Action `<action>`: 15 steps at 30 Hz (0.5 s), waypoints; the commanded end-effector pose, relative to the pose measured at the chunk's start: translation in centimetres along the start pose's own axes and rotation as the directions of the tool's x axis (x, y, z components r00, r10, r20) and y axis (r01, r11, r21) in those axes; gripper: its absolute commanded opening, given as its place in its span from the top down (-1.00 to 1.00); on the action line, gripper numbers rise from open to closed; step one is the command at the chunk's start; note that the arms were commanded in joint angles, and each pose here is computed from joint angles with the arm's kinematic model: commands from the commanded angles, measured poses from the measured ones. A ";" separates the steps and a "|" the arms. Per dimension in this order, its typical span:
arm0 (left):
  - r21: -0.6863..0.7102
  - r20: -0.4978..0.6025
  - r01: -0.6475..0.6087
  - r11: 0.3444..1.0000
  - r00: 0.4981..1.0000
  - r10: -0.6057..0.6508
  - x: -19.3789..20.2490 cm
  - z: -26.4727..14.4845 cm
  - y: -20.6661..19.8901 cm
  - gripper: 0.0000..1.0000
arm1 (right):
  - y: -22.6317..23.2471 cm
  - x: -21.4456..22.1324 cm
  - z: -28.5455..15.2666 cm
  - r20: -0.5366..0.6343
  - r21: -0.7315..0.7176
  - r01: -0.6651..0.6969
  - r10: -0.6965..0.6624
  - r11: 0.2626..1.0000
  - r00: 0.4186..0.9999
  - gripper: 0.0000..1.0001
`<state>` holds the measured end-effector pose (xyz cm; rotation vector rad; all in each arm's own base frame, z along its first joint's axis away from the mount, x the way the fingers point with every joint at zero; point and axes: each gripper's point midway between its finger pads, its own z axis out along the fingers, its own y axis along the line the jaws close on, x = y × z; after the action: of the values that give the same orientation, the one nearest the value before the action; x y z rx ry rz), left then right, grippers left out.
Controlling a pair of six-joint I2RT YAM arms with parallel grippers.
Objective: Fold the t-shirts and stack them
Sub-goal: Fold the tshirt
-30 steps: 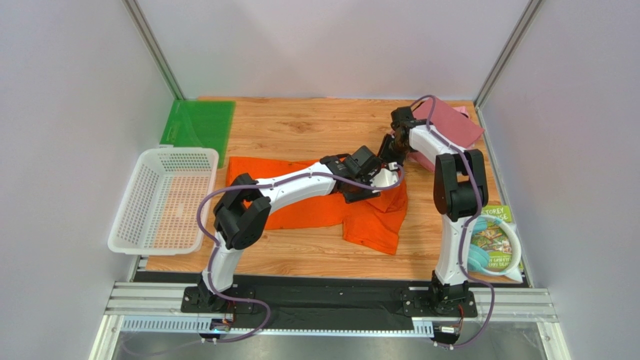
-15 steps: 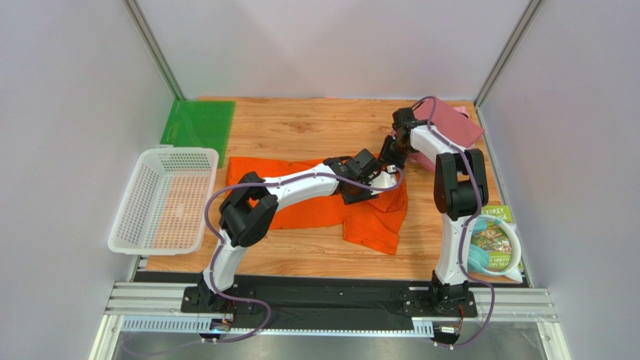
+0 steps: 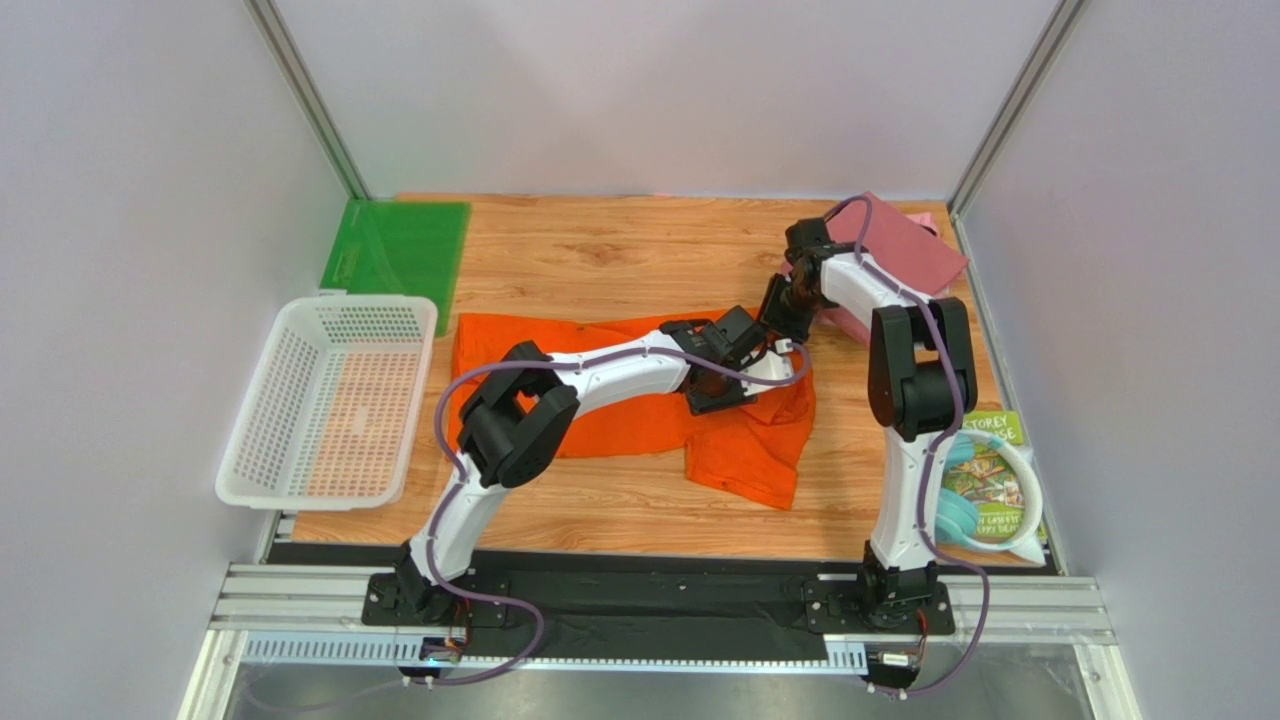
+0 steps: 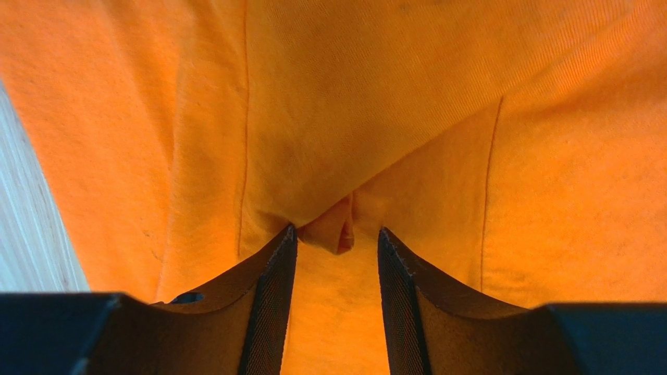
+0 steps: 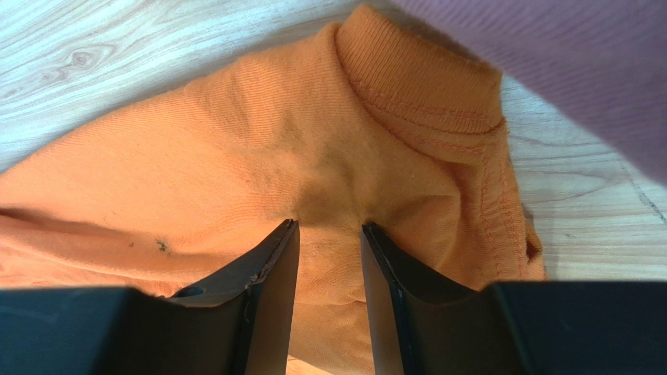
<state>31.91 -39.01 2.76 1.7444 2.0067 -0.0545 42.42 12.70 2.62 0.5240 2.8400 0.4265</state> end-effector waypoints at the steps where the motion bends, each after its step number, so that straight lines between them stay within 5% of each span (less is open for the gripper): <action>1: -0.031 0.033 0.027 0.999 0.999 -0.026 -1.6 -0.1 1.1 0.01 | 0.8 -0.4 -1.2 0.034 -0.044 0.020 -0.018 0.999 0.999 0.21; 5: -0.040 0.044 0.030 0.999 0.999 -0.028 -2.0 -0.4 1.4 0.06 | 0.6 -0.2 -1.0 0.029 -0.040 0.021 -0.020 0.999 0.999 0.21; 9: -0.037 0.050 0.044 0.998 0.998 -0.042 -2.1 -0.7 1.8 0.47 | 0.6 -0.1 -1.0 0.029 -0.046 0.022 -0.021 0.999 0.999 0.22; 15: -0.036 0.045 0.057 0.998 0.997 -0.055 -1.5 -1.5 1.9 0.76 | 0.5 0.1 -1.1 0.031 -0.042 0.025 -0.024 0.999 0.999 0.22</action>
<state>32.95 -39.49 3.33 1.6950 2.0195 -0.0518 42.18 12.85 2.63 0.5186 2.8275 0.4551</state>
